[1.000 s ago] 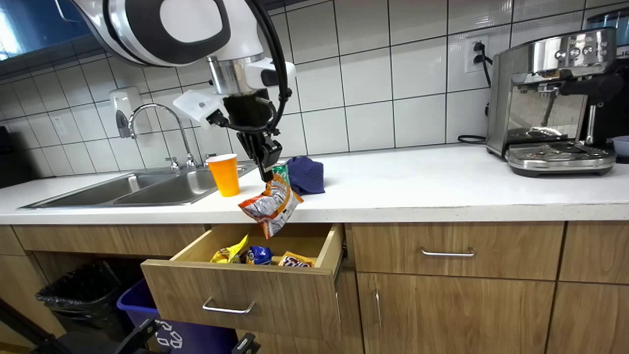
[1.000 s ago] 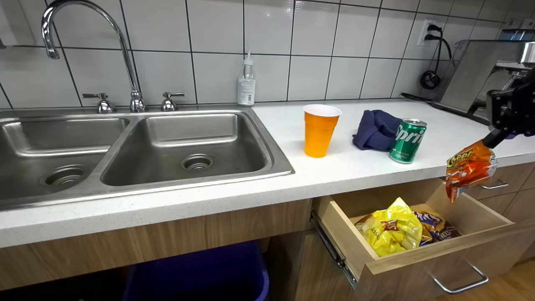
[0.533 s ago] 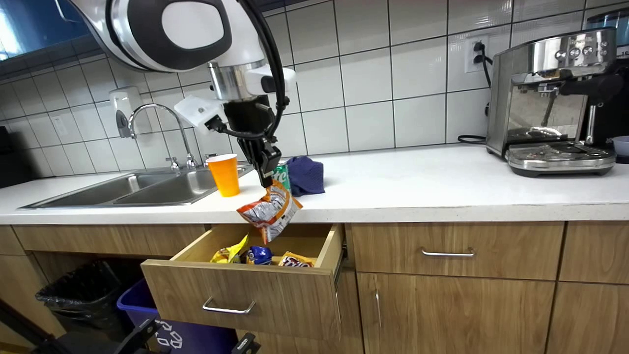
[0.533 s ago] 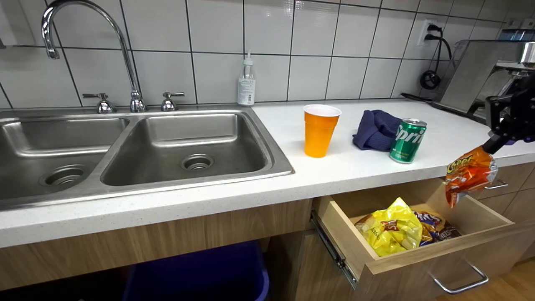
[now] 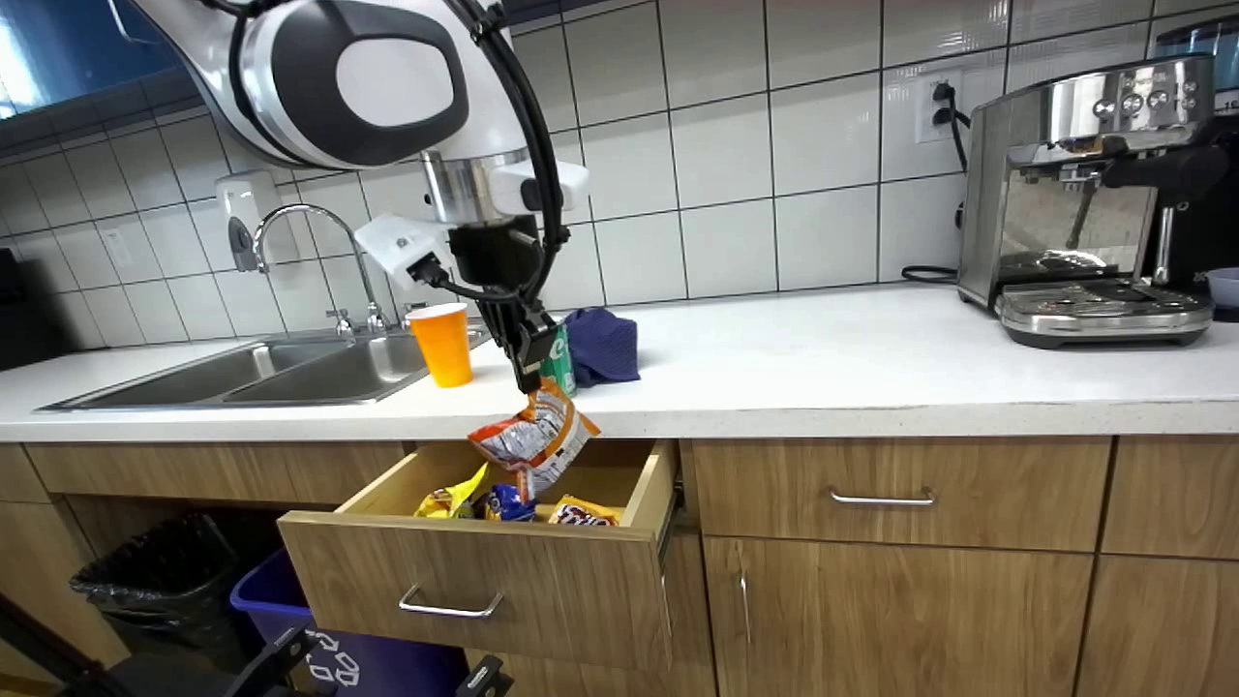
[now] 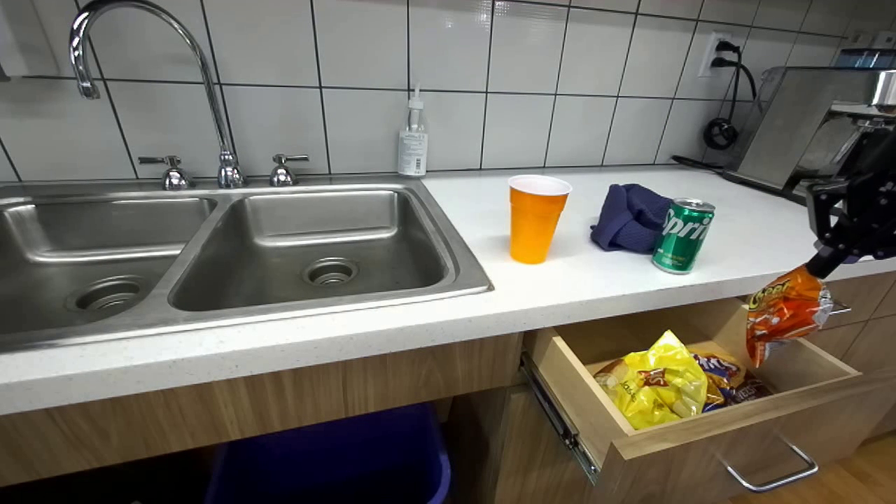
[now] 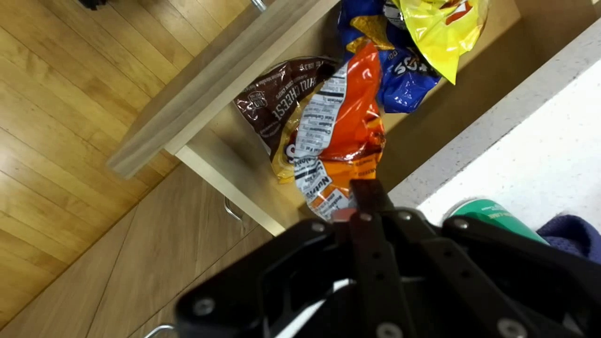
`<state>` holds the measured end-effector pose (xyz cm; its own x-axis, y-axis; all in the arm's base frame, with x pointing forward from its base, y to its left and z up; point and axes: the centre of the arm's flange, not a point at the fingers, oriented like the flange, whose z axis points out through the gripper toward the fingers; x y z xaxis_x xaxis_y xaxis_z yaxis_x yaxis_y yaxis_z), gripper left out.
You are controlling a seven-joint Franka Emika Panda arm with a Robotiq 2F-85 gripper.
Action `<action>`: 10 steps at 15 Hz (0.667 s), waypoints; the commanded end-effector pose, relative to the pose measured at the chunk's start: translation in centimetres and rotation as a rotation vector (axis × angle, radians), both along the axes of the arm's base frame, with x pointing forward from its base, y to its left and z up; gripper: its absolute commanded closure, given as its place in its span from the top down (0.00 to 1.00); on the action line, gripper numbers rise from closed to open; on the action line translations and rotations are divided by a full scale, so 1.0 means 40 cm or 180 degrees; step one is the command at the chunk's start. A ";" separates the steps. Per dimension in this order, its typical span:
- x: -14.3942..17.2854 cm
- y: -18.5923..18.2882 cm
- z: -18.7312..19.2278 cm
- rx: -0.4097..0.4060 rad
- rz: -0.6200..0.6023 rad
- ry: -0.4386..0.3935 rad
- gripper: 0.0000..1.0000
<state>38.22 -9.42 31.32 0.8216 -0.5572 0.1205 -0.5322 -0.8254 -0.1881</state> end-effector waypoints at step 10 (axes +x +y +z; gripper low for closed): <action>0.012 -0.037 -0.103 -0.0354 -0.0212 0.0096 0.00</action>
<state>38.51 -10.96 28.09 0.8025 -0.5787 0.1451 -0.5684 -0.8155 -0.1086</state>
